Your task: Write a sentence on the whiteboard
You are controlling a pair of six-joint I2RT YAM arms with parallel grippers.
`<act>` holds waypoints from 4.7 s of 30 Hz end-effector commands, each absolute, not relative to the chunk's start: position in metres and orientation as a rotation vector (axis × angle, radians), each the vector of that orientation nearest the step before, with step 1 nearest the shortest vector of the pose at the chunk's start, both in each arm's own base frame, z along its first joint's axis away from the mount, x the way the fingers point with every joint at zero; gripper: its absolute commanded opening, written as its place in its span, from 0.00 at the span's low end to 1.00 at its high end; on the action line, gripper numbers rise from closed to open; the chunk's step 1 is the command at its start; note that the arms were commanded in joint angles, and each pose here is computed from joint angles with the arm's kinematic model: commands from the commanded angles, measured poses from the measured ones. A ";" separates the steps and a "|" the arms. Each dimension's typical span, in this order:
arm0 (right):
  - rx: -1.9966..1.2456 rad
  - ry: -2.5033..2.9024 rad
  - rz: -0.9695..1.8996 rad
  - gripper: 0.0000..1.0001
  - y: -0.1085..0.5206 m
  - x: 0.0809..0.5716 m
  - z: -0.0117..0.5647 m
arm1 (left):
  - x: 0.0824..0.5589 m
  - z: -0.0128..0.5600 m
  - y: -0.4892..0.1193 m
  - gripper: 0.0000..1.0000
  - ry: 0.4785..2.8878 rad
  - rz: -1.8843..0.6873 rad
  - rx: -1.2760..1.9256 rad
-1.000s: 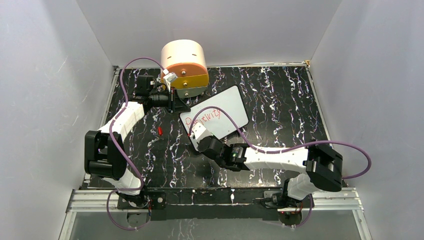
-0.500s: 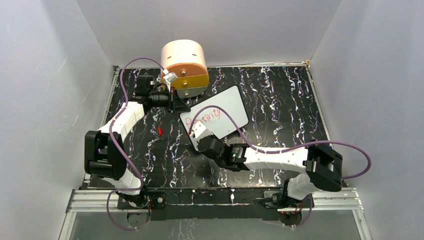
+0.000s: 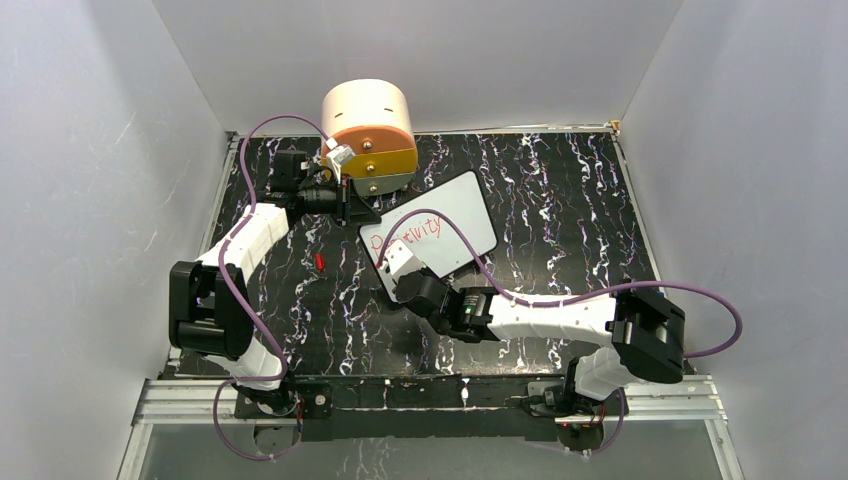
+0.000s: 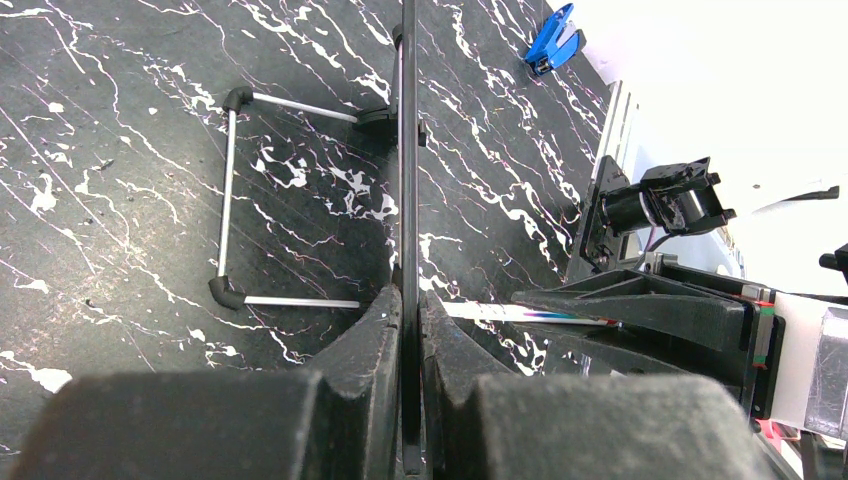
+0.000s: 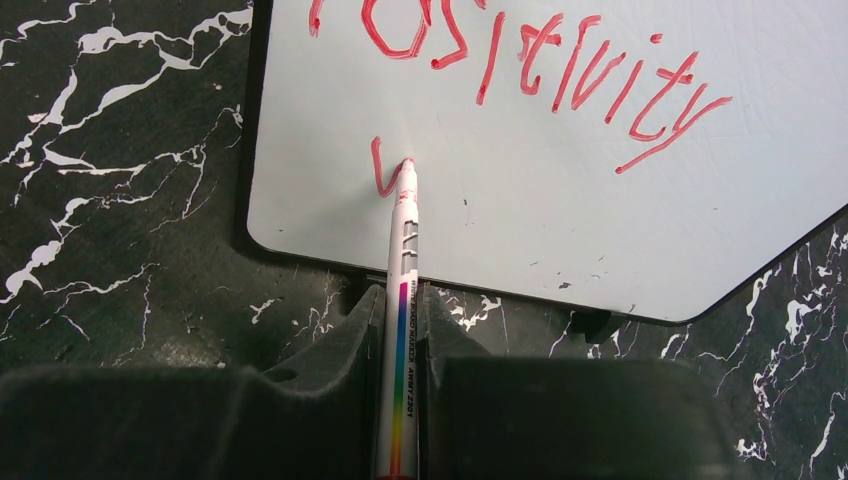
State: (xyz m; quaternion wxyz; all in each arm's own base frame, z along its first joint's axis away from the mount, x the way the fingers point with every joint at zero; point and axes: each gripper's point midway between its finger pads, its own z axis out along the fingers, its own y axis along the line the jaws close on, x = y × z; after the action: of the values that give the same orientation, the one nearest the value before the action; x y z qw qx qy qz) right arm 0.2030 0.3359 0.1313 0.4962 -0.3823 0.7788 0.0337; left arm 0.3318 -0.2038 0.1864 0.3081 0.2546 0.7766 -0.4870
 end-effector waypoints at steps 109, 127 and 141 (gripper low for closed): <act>-0.746 1.906 0.160 0.00 0.319 0.219 0.155 | 0.330 0.156 -0.198 0.00 2.177 -1.229 0.625; -0.728 1.886 0.207 0.00 0.332 0.221 0.155 | 0.330 0.155 -0.198 0.00 2.179 -1.230 0.623; -0.809 1.979 0.153 0.00 0.322 0.211 0.132 | 0.331 0.156 -0.198 0.00 2.178 -1.230 0.624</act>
State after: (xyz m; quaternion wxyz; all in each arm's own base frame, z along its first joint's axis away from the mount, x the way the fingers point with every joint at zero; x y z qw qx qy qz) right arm 0.2121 0.3183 0.1293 0.4852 -0.3359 0.8055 0.0547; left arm 0.3319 -0.2039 0.1858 0.3056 0.2512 0.7778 -0.4884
